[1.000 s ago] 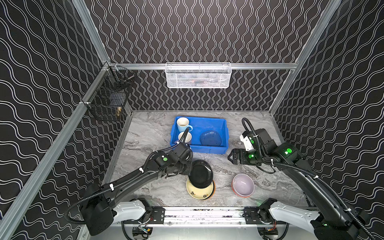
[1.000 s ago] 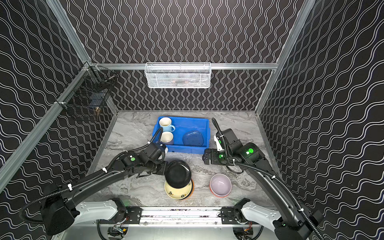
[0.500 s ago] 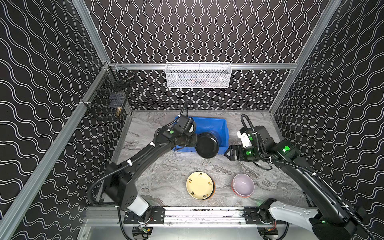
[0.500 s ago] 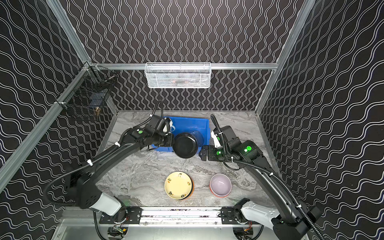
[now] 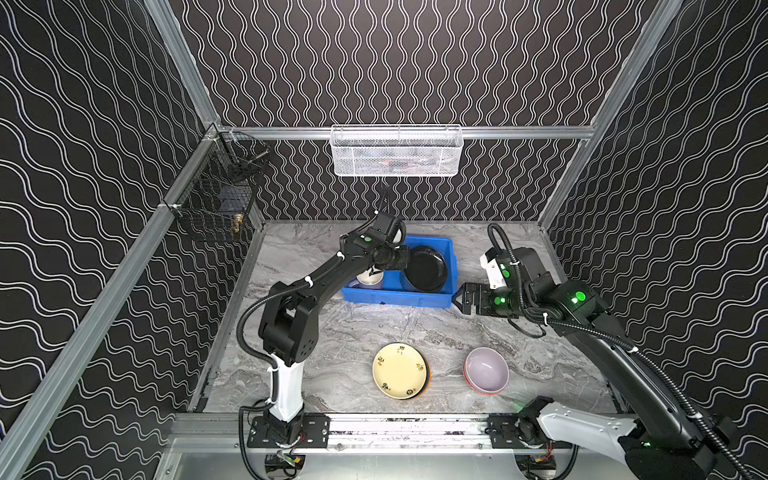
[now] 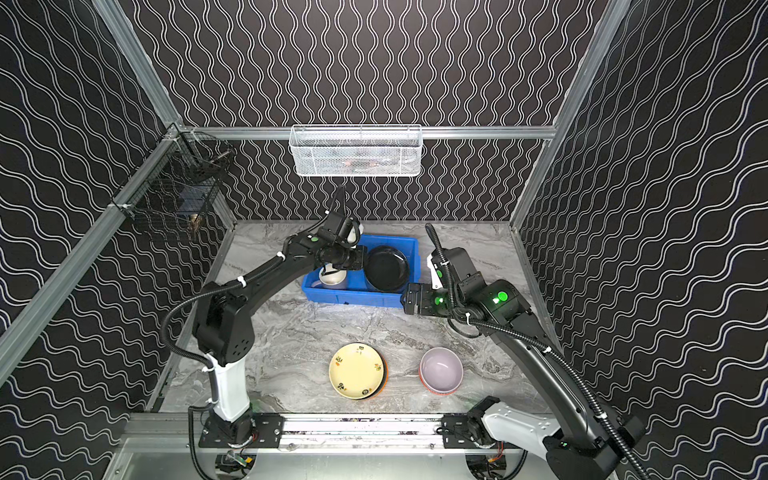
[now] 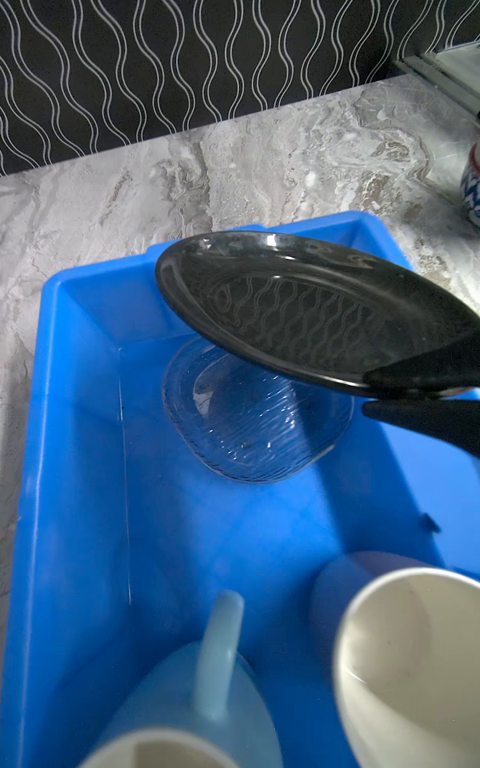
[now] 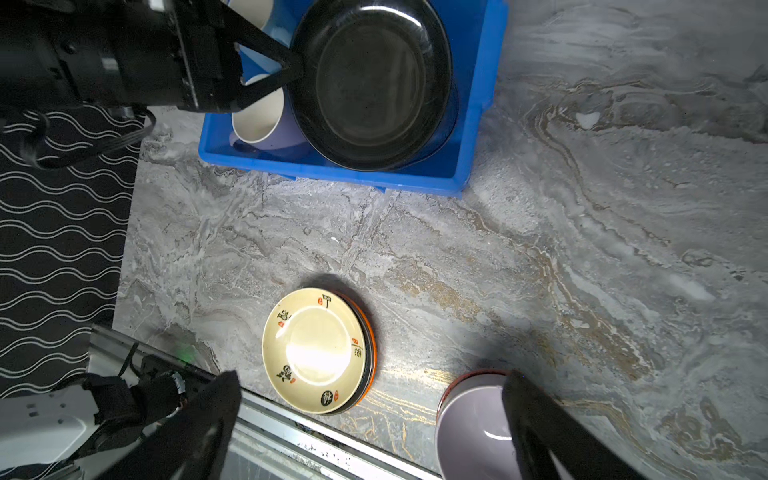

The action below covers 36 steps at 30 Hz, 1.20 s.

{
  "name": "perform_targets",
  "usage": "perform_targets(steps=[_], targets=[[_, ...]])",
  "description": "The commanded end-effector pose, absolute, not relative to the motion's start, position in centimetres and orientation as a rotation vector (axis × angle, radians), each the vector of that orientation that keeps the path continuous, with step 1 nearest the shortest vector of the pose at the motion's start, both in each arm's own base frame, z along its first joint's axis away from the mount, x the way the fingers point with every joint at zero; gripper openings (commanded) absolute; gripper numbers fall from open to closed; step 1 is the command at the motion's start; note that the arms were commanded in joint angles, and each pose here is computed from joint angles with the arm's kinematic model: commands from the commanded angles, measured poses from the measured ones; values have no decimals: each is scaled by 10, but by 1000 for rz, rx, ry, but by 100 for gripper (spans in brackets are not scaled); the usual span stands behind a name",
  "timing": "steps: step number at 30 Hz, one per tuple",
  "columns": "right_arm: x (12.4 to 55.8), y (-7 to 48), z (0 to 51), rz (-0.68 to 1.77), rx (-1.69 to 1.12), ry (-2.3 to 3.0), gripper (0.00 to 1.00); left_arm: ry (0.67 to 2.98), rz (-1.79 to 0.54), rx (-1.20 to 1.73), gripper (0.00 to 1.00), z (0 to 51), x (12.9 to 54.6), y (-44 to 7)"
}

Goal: Place the mixed dishes into the plastic bin
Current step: 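Lift the dark plate with the left gripper and carry it into the bin, then lower the dark plate into the bin and open the left gripper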

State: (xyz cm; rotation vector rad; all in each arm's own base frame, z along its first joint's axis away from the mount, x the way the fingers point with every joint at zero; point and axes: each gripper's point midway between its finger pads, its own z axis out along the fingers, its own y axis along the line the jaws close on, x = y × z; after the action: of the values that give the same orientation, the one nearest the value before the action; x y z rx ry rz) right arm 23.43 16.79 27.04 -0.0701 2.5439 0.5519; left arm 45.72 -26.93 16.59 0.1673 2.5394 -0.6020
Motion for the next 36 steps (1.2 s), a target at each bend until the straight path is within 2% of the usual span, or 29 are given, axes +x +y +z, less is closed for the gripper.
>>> perform_targets(steps=[1,18,22,26,28,36], targets=[[243,162,277,507,-26,2513,99,2514,-631,194,0,164,468,-277],[240,155,277,494,35,2510,99,2607,-596,160,1,102,477,-269],[242,155,277,483,36,2511,99,2629,-577,158,11,92,475,-266],[244,156,276,480,34,2515,99,2654,-560,163,32,83,475,-265],[245,156,276,478,32,2515,99,2663,-553,166,40,79,474,-264],[251,160,274,465,18,2523,99,2666,-550,175,41,77,477,-266]])
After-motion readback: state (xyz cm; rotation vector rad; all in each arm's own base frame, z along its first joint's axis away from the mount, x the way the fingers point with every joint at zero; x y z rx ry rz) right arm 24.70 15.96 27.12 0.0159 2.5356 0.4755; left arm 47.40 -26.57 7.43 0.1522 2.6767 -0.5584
